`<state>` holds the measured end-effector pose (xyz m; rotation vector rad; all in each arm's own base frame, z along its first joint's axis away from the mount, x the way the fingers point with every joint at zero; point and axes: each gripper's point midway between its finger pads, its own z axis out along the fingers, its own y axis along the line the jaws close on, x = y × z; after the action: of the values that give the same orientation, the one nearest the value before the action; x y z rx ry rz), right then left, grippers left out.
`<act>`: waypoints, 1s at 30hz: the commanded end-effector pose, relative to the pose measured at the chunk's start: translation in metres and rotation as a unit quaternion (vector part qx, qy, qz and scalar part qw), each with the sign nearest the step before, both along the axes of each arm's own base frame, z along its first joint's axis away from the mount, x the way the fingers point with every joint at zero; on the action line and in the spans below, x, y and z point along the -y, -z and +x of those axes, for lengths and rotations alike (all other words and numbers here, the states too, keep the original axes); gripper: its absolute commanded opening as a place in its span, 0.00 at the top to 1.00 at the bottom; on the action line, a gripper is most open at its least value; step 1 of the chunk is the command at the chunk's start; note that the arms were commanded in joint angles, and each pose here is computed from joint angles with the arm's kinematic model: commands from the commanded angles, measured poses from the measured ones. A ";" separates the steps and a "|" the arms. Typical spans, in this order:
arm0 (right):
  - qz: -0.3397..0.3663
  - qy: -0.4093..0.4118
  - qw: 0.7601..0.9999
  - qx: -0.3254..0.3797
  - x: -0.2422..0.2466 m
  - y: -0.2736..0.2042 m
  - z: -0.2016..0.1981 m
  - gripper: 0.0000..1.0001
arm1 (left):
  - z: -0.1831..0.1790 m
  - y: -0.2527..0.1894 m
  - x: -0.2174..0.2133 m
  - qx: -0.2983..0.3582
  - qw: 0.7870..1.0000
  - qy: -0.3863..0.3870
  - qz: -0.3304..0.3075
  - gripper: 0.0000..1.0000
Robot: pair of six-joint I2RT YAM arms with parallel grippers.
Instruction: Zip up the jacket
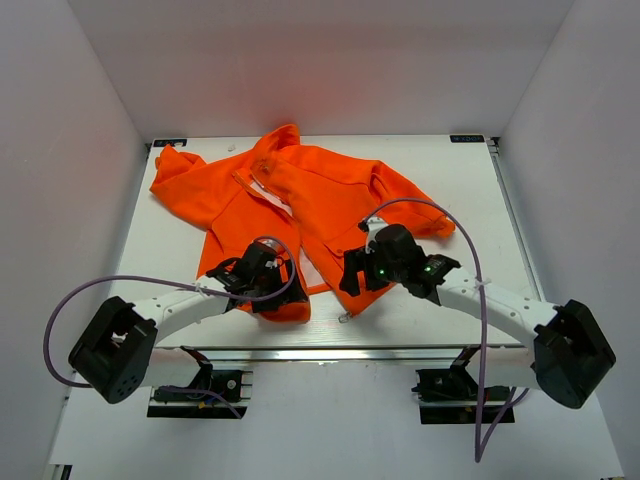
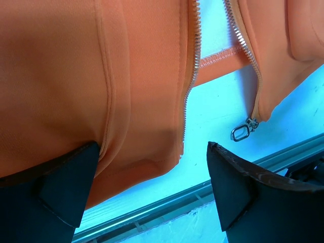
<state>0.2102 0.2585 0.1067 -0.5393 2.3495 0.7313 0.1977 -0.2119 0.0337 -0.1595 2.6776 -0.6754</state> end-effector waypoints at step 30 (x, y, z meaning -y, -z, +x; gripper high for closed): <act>-0.256 0.004 0.966 -0.035 0.014 0.087 -0.005 0.24 | 0.047 -0.061 -0.015 0.112 0.991 -0.031 0.062 0.02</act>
<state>0.1965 0.2425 0.0181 -0.7510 2.6179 0.1685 0.2388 -0.1951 0.0855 -0.1302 2.5079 -0.4654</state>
